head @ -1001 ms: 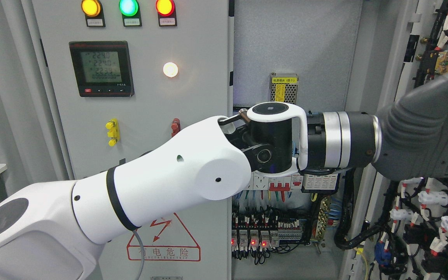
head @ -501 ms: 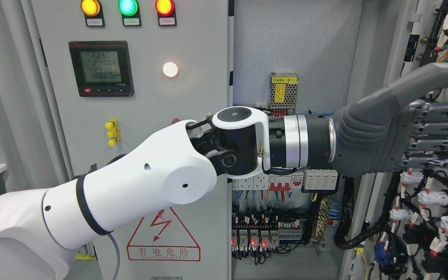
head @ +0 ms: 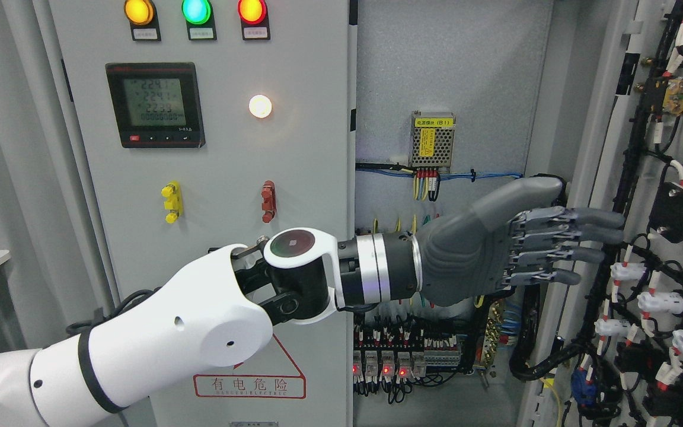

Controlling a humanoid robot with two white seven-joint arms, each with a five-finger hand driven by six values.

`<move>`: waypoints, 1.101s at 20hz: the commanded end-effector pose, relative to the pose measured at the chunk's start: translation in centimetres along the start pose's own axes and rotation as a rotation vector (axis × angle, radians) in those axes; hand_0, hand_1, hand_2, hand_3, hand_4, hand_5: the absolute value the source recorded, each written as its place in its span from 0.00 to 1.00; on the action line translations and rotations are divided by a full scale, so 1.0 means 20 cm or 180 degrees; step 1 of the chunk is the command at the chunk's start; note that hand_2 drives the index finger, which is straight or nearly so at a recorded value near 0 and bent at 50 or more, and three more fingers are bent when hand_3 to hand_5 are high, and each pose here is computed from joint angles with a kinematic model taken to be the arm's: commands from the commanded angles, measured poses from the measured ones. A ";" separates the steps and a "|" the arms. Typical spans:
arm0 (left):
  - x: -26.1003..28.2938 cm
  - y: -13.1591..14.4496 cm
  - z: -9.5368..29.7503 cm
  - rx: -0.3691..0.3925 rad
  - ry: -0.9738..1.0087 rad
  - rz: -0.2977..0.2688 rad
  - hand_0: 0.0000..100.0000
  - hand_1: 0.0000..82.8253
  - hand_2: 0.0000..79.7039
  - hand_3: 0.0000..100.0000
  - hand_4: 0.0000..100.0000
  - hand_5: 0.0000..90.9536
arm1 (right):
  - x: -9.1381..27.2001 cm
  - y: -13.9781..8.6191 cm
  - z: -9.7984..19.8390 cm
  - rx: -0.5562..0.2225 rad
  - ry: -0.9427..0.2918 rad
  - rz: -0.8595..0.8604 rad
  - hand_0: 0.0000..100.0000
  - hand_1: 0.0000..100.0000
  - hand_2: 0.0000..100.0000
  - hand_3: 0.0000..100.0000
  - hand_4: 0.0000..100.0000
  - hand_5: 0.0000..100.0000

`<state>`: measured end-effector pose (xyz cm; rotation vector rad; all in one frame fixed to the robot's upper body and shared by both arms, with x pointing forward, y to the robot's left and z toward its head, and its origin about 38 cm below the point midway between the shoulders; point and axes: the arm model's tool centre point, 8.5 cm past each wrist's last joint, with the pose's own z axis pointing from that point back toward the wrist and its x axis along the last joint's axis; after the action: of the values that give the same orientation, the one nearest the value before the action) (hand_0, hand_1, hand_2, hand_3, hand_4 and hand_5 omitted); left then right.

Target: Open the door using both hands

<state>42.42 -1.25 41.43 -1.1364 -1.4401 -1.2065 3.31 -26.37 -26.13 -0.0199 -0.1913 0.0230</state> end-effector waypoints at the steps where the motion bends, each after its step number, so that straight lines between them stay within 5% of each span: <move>1: -0.39 0.04 0.36 0.0495 0.0169 -0.0022 0.29 0.00 0.03 0.03 0.03 0.00 | 0.15 -0.02 -0.02 -0.0010 -0.0228 0.0016 0.22 0.00 0.00 0.00 0.00 0.00; 5: -0.65 -0.01 0.46 0.0623 0.0317 0.0213 0.29 0.00 0.03 0.03 0.03 0.00 | 0.13 -0.02 -0.01 -0.0015 -0.0213 0.0021 0.22 0.00 0.00 0.00 0.00 0.00; 12: -1.00 -0.10 0.71 0.1082 0.0529 0.0286 0.29 0.00 0.03 0.03 0.03 0.00 | 0.10 -0.01 -0.01 -0.0035 -0.0151 0.0014 0.22 0.00 0.00 0.00 0.00 0.00; 16: -1.31 -0.28 0.84 0.1277 0.0805 0.0437 0.29 0.00 0.03 0.03 0.03 0.00 | 0.10 -0.01 -0.01 -0.0035 -0.0150 0.0018 0.22 0.00 0.00 0.00 0.00 0.00; 22: -2.01 -0.88 1.21 0.1876 0.1422 0.1297 0.29 0.00 0.03 0.03 0.04 0.00 | 0.09 -0.04 -0.01 -0.0192 -0.0145 -0.0046 0.22 0.00 0.00 0.00 0.00 0.00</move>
<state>36.34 10.70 7.93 -0.8176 -1.2041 -0.8644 4.86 -26.43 -26.06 -0.0449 -0.2282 0.0240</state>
